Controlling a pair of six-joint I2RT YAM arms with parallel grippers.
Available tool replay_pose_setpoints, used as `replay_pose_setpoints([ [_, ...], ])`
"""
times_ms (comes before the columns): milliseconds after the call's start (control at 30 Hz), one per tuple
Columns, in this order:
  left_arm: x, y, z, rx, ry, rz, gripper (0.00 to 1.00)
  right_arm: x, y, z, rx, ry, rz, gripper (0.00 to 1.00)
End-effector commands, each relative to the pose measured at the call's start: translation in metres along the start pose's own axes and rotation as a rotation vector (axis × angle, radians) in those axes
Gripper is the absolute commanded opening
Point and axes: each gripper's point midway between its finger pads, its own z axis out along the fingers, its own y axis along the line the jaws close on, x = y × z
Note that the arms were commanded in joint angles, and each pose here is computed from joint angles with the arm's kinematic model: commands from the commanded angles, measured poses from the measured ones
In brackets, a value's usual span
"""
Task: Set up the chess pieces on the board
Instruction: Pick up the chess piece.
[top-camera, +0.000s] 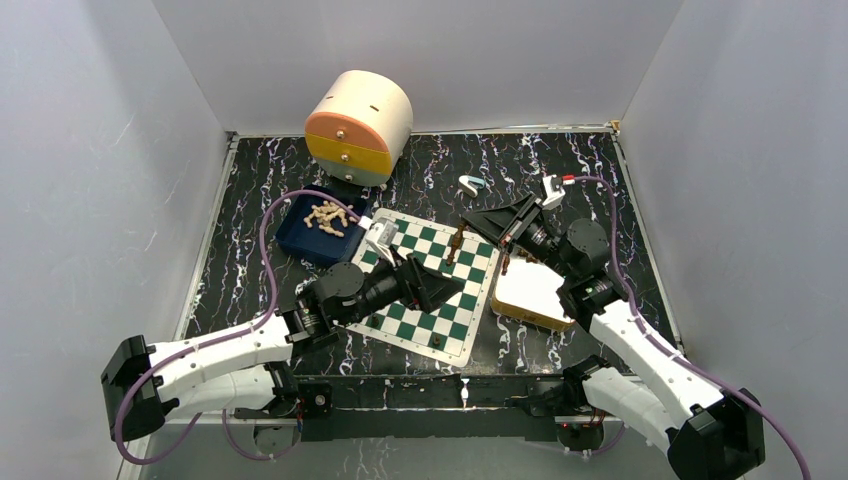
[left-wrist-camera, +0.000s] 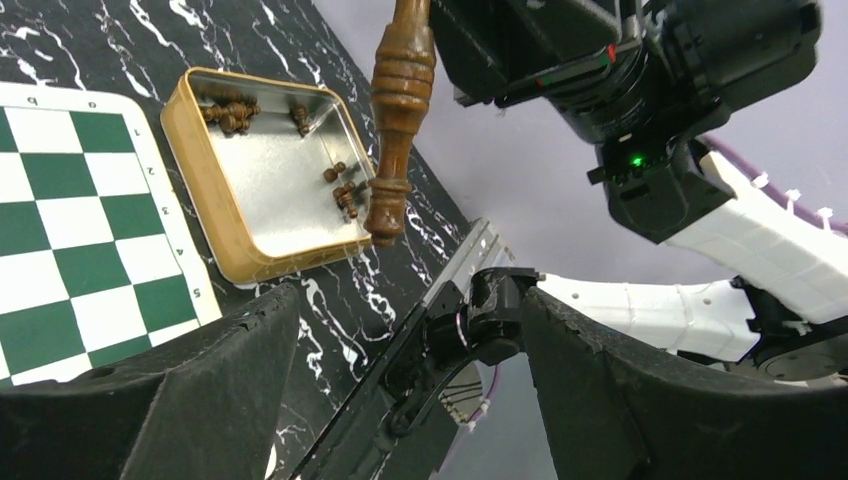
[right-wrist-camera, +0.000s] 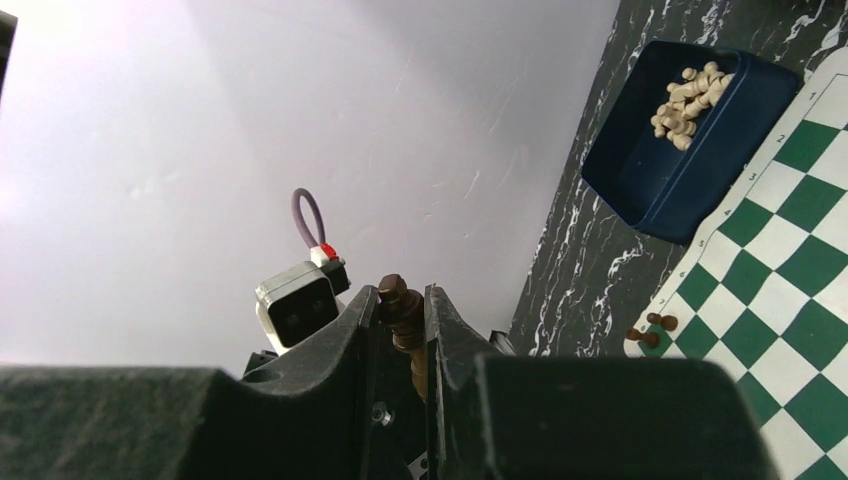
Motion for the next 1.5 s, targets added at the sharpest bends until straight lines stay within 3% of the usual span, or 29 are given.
replay_pose_setpoints([
  [0, -0.024, -0.014, 0.001, 0.043, -0.104, -0.028, 0.78, -0.008, 0.033, -0.005, -0.125, -0.046, 0.004, 0.08],
  [233, -0.041, -0.031, 0.005, 0.093, -0.153, -0.015, 0.66, -0.011, 0.046, -0.010, -0.177, -0.073, 0.043, 0.07],
  [567, -0.056, -0.048, 0.014, 0.170, -0.225, -0.102, 0.50, -0.020, 0.063, -0.016, -0.197, -0.118, 0.039, 0.07],
  [800, -0.077, -0.056, -0.003, 0.238, -0.345, -0.198, 0.44, -0.021, 0.069, -0.017, -0.208, -0.118, 0.038, 0.07],
  [933, -0.079, -0.056, -0.005, 0.239, -0.355, -0.210, 0.40, -0.020, 0.067, -0.019, -0.203, -0.123, 0.045, 0.07],
  [1200, -0.082, -0.052, -0.004, 0.214, -0.366, -0.228, 0.22, -0.018, 0.061, -0.021, -0.185, -0.119, 0.038, 0.07],
  [1367, -0.077, -0.037, -0.003, 0.140, -0.355, -0.228, 0.04, -0.015, 0.054, -0.023, -0.167, -0.116, 0.022, 0.07],
  [1467, -0.073, -0.028, -0.004, 0.074, -0.330, -0.201, 0.00, -0.013, 0.048, -0.026, -0.146, -0.118, -0.009, 0.07],
])
